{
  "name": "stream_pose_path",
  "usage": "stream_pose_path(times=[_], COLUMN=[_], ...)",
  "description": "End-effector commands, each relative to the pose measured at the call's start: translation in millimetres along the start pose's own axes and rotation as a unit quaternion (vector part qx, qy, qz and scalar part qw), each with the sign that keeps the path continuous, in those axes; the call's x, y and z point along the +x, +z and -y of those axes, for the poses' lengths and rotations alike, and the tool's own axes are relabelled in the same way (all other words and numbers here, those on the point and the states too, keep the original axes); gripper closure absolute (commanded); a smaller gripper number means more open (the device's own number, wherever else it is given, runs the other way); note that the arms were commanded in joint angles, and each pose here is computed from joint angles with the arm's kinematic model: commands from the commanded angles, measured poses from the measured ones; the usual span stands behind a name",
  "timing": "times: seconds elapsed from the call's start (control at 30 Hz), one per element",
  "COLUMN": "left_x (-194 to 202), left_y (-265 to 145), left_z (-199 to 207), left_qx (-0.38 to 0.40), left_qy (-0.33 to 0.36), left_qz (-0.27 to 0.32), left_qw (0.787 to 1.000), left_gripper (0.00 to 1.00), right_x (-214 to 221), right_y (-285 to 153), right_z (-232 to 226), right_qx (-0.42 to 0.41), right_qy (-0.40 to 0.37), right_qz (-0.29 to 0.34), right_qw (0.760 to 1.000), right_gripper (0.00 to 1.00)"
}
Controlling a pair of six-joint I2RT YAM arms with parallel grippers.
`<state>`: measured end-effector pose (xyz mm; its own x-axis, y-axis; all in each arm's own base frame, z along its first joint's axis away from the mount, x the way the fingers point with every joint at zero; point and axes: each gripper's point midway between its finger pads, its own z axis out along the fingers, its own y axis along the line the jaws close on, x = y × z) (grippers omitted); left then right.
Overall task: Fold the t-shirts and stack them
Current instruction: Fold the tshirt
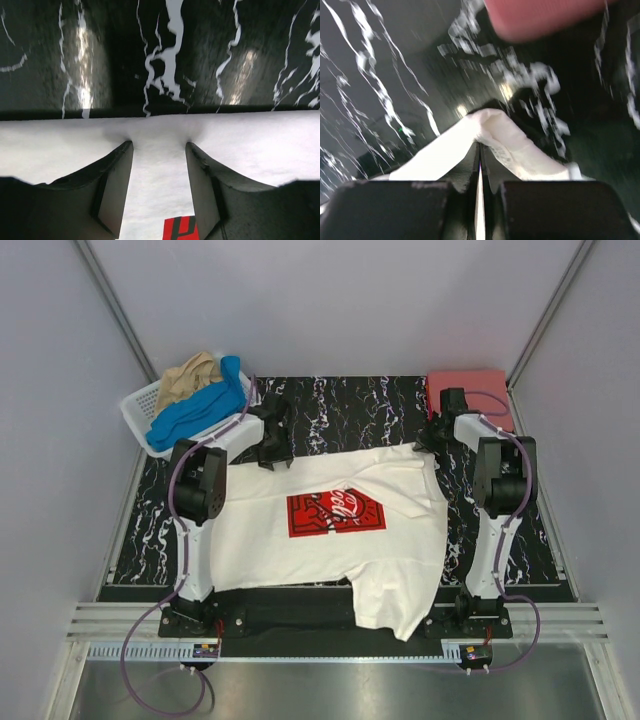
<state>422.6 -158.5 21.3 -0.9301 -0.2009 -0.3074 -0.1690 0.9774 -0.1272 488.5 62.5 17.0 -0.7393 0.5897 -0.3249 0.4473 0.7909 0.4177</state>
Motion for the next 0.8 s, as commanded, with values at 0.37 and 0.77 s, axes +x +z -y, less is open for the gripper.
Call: stream_pose_path(times=[0.37, 0.77], left_x=[-85.2, -20.1], left_y=[-61.9, -178.3], left_z=[21.2, 31.4], left_qx=[0.038, 0.18], left_qy=[0.025, 0.076], left_qz=[0.099, 0.113], left_qw=[0.994, 0.974], left_gripper=[0.46, 0.43], right_x=[-87.6, 68.6], right_y=[-28.9, -135.2], right_z=[-98.6, -57.3], right_qx=[-0.123, -0.07], right_qy=[-0.062, 0.049], right_qz=[0.075, 0.056], right_qw=[0.988, 0.995], right_gripper=[0.84, 0.48])
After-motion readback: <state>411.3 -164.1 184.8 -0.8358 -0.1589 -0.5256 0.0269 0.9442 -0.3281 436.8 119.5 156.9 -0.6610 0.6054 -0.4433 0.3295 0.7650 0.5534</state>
